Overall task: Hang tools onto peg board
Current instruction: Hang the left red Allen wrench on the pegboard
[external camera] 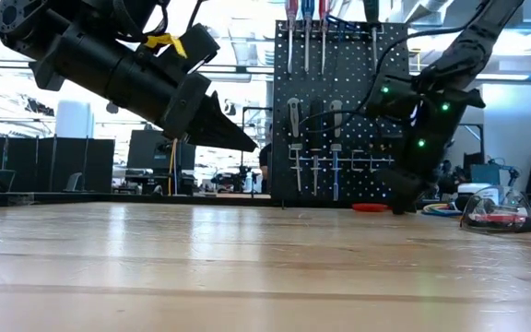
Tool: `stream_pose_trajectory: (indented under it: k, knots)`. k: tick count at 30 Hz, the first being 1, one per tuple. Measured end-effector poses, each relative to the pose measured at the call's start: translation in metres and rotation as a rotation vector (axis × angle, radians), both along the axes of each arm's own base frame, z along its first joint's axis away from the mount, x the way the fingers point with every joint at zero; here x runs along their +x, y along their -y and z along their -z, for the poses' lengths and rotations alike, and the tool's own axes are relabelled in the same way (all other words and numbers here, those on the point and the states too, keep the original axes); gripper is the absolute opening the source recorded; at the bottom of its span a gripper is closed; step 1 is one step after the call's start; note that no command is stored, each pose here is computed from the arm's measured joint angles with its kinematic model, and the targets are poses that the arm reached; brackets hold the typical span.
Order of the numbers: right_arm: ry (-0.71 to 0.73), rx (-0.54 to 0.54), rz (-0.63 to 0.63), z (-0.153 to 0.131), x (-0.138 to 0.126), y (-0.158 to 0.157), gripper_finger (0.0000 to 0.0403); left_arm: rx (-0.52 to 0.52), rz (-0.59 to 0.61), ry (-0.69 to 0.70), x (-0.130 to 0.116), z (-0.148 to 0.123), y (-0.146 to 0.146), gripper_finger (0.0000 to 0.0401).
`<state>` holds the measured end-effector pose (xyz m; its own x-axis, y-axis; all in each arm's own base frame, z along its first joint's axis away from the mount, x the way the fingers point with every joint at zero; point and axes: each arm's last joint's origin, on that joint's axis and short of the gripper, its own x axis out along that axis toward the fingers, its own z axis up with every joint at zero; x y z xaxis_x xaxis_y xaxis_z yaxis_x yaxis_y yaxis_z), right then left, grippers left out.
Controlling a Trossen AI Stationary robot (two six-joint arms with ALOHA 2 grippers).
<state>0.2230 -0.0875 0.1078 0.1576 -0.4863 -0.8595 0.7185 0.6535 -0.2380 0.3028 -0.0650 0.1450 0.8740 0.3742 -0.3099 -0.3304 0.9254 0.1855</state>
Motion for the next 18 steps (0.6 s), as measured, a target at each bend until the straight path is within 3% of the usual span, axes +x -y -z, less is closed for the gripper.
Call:
stream_pose_trajectory:
  k: [4, 9, 18]
  knots:
    - [0.009, 0.006, -0.009, 0.003, 0.005, -0.011, 0.0012, 0.0, 0.0, 0.0, 0.0, 0.0, 0.0, 0.0131]
    - [0.09, 0.051, -0.014, 0.0, 0.011, -0.039, 0.0009, 0.0, 0.0, 0.001, 0.0, 0.0, 0.0, 0.0131]
    - [0.225, 0.199, -0.154, -0.012, 0.031, -0.1, 0.0004, -0.001, 0.0, 0.002, 0.0, 0.0, 0.0, 0.0131]
